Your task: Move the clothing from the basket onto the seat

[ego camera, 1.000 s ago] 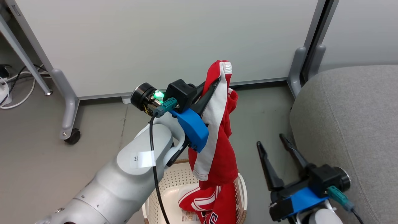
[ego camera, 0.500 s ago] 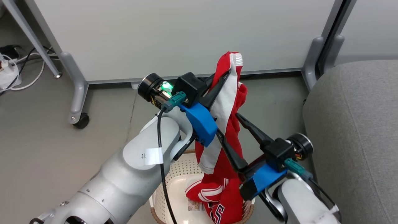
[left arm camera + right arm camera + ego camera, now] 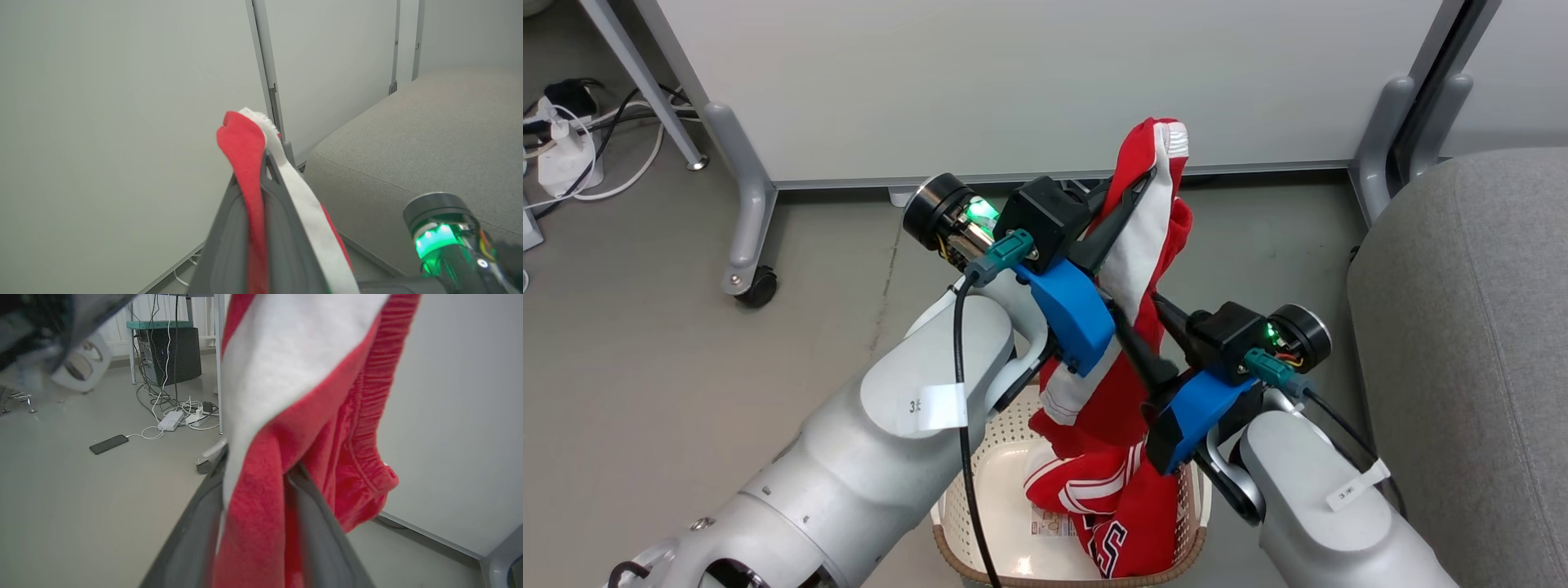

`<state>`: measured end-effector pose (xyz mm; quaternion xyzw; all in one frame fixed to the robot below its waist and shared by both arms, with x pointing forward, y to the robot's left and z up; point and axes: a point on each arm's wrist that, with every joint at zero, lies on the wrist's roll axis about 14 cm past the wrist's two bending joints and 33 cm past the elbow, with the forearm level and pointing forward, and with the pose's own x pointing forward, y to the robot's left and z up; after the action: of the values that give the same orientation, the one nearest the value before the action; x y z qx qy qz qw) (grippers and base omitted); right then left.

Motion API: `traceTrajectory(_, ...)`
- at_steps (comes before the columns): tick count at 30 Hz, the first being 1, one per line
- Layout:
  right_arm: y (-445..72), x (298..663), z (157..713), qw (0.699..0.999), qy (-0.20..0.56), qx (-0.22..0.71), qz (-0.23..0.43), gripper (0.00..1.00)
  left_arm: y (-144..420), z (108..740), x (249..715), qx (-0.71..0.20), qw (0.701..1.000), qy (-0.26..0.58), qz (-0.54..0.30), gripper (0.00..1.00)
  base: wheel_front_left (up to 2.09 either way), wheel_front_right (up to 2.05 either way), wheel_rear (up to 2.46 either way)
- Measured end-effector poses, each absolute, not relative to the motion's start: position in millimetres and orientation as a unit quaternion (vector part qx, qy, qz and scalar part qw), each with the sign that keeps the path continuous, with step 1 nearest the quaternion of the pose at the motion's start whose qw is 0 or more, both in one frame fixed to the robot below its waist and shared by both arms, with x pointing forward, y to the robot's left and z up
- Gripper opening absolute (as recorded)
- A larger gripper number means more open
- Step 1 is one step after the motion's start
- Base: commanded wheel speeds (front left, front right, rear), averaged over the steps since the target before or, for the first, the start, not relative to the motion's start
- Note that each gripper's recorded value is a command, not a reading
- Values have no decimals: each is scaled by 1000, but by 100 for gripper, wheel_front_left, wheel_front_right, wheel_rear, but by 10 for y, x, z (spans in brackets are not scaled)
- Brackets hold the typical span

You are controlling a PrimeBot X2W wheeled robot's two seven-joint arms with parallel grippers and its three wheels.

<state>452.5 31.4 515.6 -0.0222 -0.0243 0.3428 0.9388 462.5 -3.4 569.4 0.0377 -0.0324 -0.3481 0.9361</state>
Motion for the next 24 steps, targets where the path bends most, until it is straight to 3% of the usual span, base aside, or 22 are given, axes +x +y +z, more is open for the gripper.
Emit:
traceTrajectory(15,278,4570,5224,941,-29,-15,337,0,-44,5672,4650,34,937,-28,-346,0,0,0,0)
traceTrajectory(16,273,4573,5223,941,-29,-15,336,0,-41,5676,4655,33,937,-29,-346,93,0,0,0)
traceTrajectory(17,269,4577,5222,941,-30,-16,335,0,-44,5681,4660,31,937,-29,-346,100,0,0,0)
traceTrajectory(24,259,4592,5234,942,-32,-15,333,0,-49,5698,4673,30,937,-33,-345,100,0,0,0)
